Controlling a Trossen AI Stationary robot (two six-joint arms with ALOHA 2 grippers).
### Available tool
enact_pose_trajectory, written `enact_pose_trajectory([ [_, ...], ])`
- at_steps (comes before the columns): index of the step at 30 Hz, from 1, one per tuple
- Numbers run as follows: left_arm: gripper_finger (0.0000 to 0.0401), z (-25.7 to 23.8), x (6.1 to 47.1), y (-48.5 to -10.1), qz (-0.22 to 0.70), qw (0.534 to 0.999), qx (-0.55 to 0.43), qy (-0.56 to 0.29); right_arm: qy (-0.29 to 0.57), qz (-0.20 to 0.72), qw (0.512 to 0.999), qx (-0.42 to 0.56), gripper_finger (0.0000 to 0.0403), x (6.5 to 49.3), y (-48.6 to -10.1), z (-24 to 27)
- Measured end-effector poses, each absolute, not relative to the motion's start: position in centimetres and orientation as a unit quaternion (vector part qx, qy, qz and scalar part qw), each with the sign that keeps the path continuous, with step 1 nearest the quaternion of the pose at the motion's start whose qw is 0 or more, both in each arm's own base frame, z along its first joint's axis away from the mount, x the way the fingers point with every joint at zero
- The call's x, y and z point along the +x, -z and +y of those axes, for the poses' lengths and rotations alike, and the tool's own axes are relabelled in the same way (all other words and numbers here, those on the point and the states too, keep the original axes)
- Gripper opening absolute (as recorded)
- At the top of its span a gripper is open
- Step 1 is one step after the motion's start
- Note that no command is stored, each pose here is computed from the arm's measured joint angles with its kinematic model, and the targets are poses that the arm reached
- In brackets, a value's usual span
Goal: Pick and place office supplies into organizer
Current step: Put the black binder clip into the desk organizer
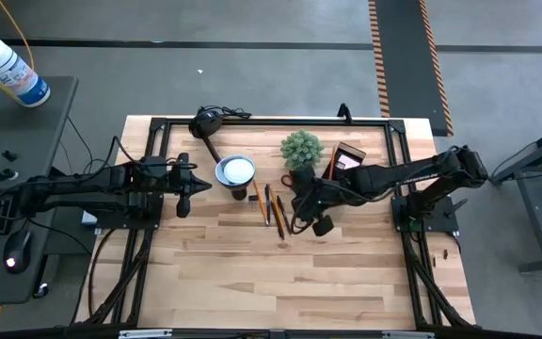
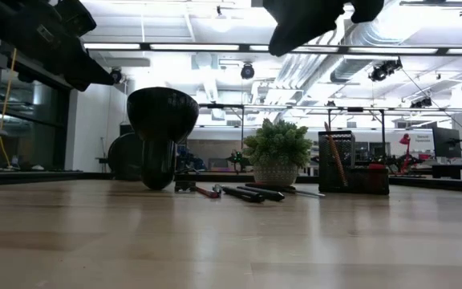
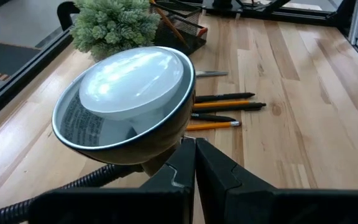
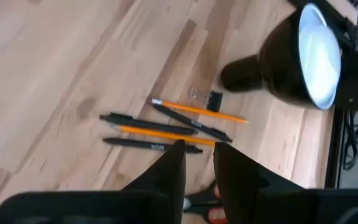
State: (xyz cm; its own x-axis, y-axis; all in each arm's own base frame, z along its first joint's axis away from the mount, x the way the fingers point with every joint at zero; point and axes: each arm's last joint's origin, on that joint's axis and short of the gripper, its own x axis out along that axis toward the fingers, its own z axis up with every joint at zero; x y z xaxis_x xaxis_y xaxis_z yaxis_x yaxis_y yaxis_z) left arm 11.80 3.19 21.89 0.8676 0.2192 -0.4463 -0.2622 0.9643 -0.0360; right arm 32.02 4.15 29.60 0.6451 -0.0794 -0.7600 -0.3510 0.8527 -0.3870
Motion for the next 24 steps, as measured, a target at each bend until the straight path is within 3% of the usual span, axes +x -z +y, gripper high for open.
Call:
enact_pose_trajectory([
  [9,0.0001,3.2,11.8,-21.9,0.226,0.965,-0.047,-0.124,-0.104,0.407,0.882,-0.214,0.0075,32.3,-29.2,3.7],
  [24,0.0001,3.4,12.5,-21.4,0.246,0.959,-0.063,-0.129,-0.11,0.383,0.891,-0.217,0.0075,32.2,-24.7,3.8],
])
